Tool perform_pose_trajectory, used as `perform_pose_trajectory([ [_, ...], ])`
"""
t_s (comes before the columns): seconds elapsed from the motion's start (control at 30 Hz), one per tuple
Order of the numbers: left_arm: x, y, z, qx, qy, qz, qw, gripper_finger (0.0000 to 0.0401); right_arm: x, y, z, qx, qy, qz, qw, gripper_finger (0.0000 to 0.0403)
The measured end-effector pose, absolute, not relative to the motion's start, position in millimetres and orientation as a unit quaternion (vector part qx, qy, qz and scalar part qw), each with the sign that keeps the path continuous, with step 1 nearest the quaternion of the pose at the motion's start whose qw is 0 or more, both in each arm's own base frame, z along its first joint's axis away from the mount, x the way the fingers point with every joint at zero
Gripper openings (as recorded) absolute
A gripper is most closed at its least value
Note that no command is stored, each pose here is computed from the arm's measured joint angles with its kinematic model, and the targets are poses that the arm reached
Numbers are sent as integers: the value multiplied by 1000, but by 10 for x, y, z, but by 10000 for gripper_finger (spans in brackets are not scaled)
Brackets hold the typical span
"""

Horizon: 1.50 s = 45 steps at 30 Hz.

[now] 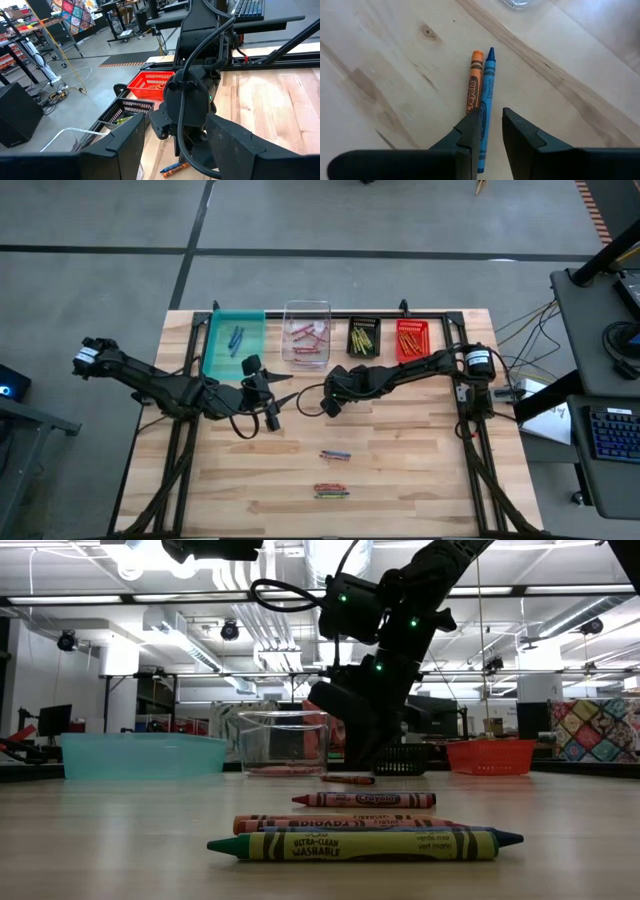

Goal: Sort crayons
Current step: Put the blue crayon into the green transparent bin

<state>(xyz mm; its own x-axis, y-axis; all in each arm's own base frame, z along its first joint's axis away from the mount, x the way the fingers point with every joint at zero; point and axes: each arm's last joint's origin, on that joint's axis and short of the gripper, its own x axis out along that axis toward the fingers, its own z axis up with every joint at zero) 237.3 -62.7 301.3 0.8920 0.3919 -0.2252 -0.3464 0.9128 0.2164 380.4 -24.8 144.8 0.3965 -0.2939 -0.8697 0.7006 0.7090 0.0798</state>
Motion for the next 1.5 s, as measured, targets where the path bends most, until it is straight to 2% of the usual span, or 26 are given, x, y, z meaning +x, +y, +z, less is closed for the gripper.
perform_pose_trajectory([
  [0.5,2373,-627,3012,86,133,190,969,192,3746,-246,1355,221,456,-314,803,68],
  [1.07,2369,-625,3006,88,137,190,968,192,3821,-267,1493,207,447,-300,817,68],
  [1.5,2367,-625,3003,89,139,190,968,192,3738,-272,1387,194,459,-314,808,68],
])
